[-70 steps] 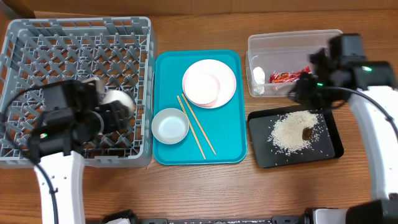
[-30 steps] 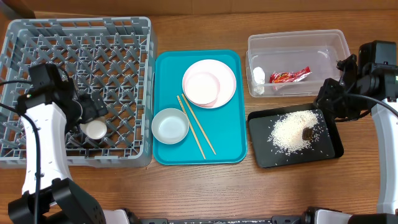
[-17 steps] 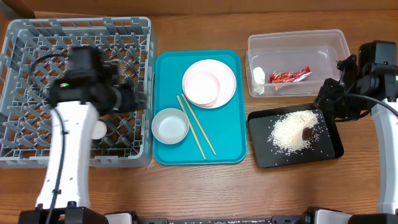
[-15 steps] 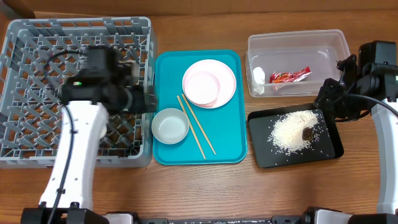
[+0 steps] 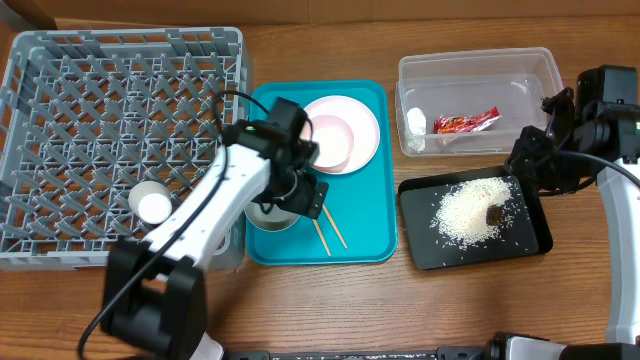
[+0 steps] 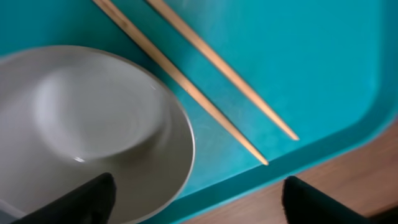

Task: Sort waste into correct bins and load items into the dishwasher
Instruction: 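Reach the left gripper to the white bowl on the teal tray, then carry the white bowl into the dish rack with the left gripper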

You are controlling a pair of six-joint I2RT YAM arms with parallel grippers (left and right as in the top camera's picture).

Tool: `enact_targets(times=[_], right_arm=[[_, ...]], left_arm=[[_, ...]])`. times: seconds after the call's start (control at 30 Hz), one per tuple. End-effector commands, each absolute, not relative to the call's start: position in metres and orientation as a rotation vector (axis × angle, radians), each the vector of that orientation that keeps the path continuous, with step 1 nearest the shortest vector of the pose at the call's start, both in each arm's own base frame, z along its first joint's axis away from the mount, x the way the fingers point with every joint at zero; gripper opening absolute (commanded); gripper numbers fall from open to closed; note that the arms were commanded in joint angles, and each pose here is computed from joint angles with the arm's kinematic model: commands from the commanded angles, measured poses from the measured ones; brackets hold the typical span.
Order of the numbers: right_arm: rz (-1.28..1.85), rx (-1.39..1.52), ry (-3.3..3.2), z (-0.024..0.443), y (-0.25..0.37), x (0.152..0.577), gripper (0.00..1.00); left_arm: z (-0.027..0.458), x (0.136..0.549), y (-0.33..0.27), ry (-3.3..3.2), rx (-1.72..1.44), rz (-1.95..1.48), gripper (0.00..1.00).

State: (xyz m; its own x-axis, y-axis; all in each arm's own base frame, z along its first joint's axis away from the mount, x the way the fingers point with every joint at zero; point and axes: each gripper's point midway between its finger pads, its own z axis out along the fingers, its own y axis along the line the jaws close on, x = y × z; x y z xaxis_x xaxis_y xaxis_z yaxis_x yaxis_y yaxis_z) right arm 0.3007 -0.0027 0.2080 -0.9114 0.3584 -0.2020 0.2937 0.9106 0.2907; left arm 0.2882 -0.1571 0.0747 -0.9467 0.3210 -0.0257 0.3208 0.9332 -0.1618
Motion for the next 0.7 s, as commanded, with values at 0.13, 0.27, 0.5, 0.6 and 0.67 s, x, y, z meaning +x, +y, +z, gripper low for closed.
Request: enact_targets(times=[0.13, 0.27, 0.5, 0.6, 0.67], right_arm=[[0.365, 0.478, 2.8, 0.214, -0.004, 0.302, 0.19], [0.364, 0.478, 2.8, 0.214, -0.004, 0.302, 0.19], [0.365, 0.481, 2.81, 0.213, -0.004, 0.299, 0.19], [0.365, 0.482, 2.812, 0.213, -0.004, 0.299, 0.19], [0.365, 0.482, 2.814, 0.213, -0.004, 0.299, 0.19]], left_arm=[[0.025, 0.277, -0.146, -2.946, -0.547, 0.077, 0.36], [0.024, 0.275, -0.145, -2.934, -0.541, 0.072, 0.04], [0.057, 0.288, -0.151, -3.015, -0.521, 0.102, 0.04], [0.089, 0.298, -0.152, -3.09, -0.522, 0.137, 0.04], [0.115, 0.307, -0.15, -3.162, -0.512, 0.169, 0.04]])
